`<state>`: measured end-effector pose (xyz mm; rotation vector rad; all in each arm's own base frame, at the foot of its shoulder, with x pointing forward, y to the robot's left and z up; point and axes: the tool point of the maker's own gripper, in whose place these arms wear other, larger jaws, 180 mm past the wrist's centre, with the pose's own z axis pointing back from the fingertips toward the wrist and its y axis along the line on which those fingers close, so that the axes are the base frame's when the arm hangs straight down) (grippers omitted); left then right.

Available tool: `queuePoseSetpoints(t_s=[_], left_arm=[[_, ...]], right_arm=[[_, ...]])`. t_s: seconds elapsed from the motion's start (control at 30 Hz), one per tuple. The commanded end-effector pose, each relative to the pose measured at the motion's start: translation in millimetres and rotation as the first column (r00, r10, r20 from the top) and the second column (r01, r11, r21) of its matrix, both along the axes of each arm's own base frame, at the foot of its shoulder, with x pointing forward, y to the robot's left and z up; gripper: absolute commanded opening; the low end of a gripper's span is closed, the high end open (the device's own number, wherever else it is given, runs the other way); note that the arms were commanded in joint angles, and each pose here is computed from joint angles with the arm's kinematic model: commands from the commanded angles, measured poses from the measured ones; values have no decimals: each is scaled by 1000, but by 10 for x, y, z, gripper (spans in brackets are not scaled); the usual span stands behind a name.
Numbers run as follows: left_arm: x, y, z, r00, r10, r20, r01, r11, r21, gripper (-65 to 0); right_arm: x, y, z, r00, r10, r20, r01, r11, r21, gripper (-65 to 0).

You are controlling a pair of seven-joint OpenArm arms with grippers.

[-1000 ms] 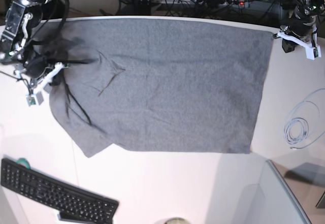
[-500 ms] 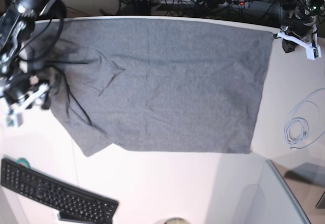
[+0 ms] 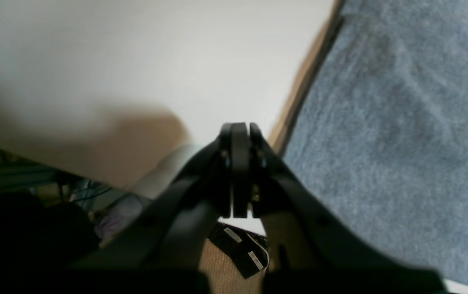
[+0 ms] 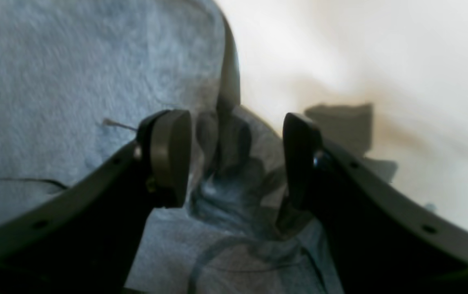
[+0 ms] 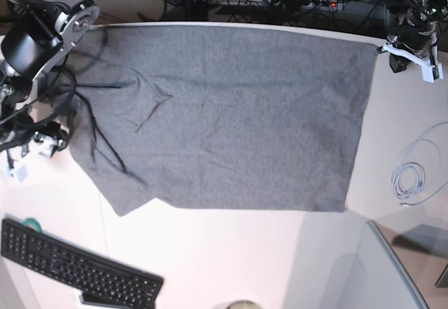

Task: Layout the t-shirt on the table in an organized manner, then fold the t-shirt properly
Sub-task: 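Hold the hem corner with the right gripper while the left gripper moves down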

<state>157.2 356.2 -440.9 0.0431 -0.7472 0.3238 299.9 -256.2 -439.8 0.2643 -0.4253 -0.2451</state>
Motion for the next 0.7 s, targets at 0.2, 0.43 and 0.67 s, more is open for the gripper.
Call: queuePoseSetpoints(t_s=[0.2, 0.43, 0.67], left_arm=[[60, 80, 110, 999, -3, 34, 2, 1000, 25, -650], [60, 80, 110, 999, -3, 34, 2, 1000, 25, -650], [60, 80, 110, 999, -3, 34, 2, 1000, 25, -650]], right_arm=[[105, 176, -44, 1000, 12, 19, -13, 998, 59, -318], [258, 287, 94, 993, -23, 115, 4, 987, 162, -318], [295, 293, 83, 990, -38, 135, 15, 985, 170, -338]])
